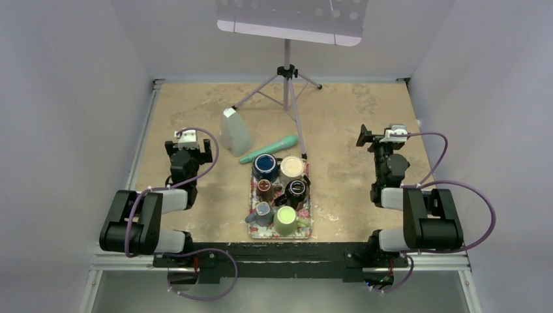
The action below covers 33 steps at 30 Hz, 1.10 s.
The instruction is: Turn the mug right side up
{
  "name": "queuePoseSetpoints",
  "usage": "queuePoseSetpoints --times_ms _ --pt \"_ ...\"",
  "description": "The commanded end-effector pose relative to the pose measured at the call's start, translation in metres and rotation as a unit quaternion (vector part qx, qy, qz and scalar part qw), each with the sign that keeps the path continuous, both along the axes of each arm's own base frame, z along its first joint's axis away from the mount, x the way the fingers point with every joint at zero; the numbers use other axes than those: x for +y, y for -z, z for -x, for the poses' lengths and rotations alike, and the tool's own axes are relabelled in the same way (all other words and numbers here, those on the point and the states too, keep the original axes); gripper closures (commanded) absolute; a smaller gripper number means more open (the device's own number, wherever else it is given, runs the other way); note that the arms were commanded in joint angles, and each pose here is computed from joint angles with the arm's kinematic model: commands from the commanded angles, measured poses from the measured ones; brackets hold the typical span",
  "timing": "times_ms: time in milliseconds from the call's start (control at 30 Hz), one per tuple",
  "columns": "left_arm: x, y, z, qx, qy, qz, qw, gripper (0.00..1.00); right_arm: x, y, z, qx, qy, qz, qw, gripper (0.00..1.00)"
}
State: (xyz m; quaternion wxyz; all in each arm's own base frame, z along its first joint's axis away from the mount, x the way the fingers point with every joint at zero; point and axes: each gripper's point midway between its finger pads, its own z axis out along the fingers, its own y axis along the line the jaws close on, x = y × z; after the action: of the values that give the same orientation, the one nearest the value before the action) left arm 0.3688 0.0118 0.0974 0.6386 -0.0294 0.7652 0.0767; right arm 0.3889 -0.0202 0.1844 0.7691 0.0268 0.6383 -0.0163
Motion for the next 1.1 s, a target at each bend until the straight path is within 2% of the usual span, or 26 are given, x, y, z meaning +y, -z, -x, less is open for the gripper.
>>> queuePoseSetpoints --times_ms 0,233,400,467,533,567,667,833,967,1067 --pt "-0.001 -0.025 -0.009 -0.041 0.0 0.007 0.999 0.0 -0.003 -0.023 -0.004 -0.032 0.009 0.006 0.999 0.01" --pt "-0.002 -0.025 -0.01 -0.041 0.003 0.007 0.999 0.0 -0.003 -0.023 -0.004 -0.033 0.01 0.005 0.999 0.01" --pt "0.013 -0.047 -0.007 -0.044 -0.043 0.011 0.998 0.0 -0.003 -0.023 -0.004 -0.032 0.01 0.006 0.999 0.01" --pt "0.014 -0.048 -0.012 0.004 -0.045 0.001 0.999 0.0 -0.003 -0.022 -0.005 -0.032 0.01 0.005 0.999 0.01" --pt "0.013 -0.044 -0.015 0.091 -0.028 -0.03 0.995 0.0 -0.003 -0.022 -0.004 -0.031 0.009 0.006 0.999 0.01" --pt "0.016 -0.05 -0.015 0.113 -0.03 -0.028 0.993 0.0 -0.003 -0.022 -0.004 -0.032 0.009 0.005 0.999 0.01" --pt "0.014 -0.069 -0.004 0.133 0.007 0.0 0.991 0.0 -0.003 -0.023 -0.004 -0.032 0.01 0.006 0.999 0.01" --pt "-0.001 -0.08 0.039 0.22 0.079 0.007 0.972 0.0 -0.003 -0.023 -0.007 -0.027 0.007 0.005 1.0 0.01" --pt "-0.023 -0.111 0.081 0.255 0.161 -0.002 0.954 0.0 0.0 -0.029 -0.005 -0.033 0.002 0.005 0.999 0.01" --pt "-0.045 -0.137 0.113 0.265 0.257 -0.026 0.929 0.0 0.002 -0.06 -0.013 0.0 -0.006 0.007 1.0 0.01"
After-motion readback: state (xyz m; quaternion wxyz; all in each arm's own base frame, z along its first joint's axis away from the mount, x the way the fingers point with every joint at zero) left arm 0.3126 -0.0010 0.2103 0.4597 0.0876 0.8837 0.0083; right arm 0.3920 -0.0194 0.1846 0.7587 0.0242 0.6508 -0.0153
